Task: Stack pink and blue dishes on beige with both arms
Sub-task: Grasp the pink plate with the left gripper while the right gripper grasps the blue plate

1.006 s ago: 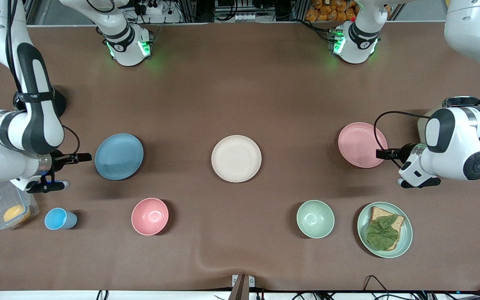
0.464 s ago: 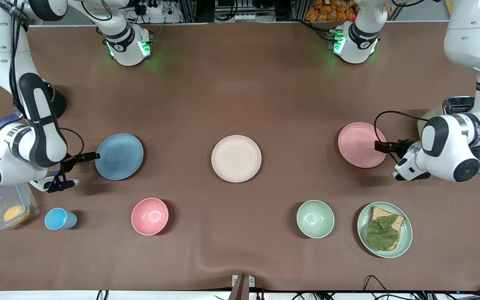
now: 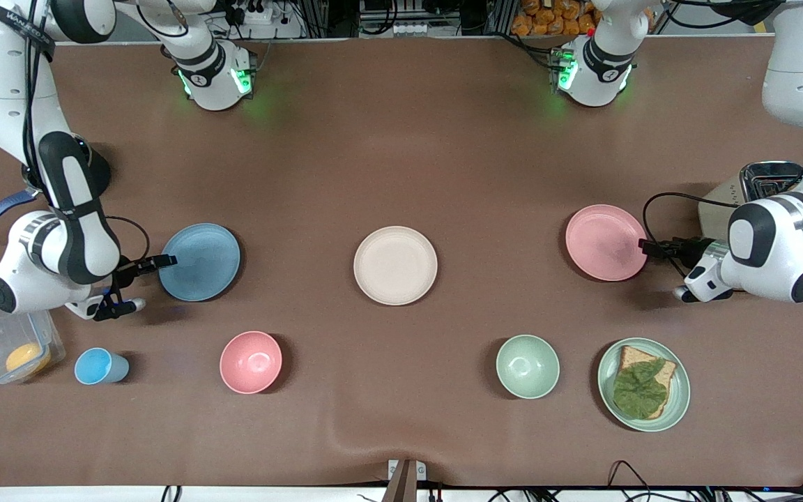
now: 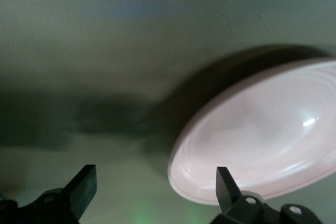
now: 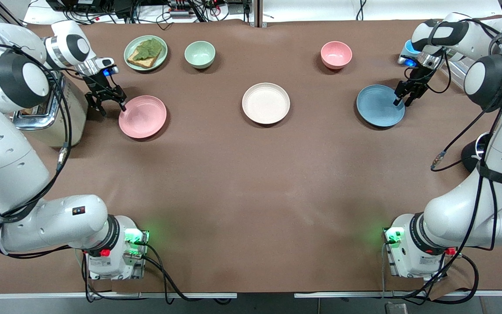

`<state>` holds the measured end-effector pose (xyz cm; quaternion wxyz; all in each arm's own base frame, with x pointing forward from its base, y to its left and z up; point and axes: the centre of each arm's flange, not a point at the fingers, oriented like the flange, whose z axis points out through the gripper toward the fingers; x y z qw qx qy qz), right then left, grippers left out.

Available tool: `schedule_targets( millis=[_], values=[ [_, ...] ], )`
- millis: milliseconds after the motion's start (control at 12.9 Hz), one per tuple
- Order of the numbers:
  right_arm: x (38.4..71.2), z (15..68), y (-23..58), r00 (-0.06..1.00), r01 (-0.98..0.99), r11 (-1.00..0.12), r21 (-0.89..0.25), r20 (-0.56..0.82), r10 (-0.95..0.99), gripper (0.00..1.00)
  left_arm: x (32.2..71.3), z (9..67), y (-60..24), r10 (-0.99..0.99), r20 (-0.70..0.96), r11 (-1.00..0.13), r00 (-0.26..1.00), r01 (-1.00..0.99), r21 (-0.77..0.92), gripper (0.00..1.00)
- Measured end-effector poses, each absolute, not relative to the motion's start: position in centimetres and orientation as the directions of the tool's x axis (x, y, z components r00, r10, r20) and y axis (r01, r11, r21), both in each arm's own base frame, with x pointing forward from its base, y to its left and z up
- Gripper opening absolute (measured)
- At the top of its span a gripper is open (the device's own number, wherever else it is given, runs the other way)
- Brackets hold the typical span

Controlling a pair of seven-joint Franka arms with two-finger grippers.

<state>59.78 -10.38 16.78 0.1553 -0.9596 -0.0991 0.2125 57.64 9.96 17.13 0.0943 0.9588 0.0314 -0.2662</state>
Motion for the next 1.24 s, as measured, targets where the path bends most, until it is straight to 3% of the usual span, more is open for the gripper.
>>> schedule_targets(
  millis=[155,387,774,1238],
  values=[
    [59.9,16.8,-10.1,0.889,0.128,-0.931,-0.342,-0.376,0.260,0.33,57.3,16.1,9.5,0.016,-0.509,-0.977,0.860,0.122,0.175,0.96],
    [60.2,17.2,-10.0,0.890,0.132,-0.930,-0.344,-0.372,0.264,0.02,56.8,15.3,9.3,0.025,-0.513,-0.972,0.858,0.140,0.188,0.63],
    [62.4,22.0,-8.8,0.867,0.100,-0.923,-0.371,-0.423,0.264,0.02,56.9,16.0,9.9,-0.025,-0.495,-0.967,0.868,0.104,0.231,0.10],
    [62.7,22.6,-8.5,0.866,0.094,-0.925,-0.368,-0.428,0.259,0.02,59.7,21.4,6.1,-0.164,-0.454,-0.921,0.876,0.028,0.388,0.06]
  ],
)
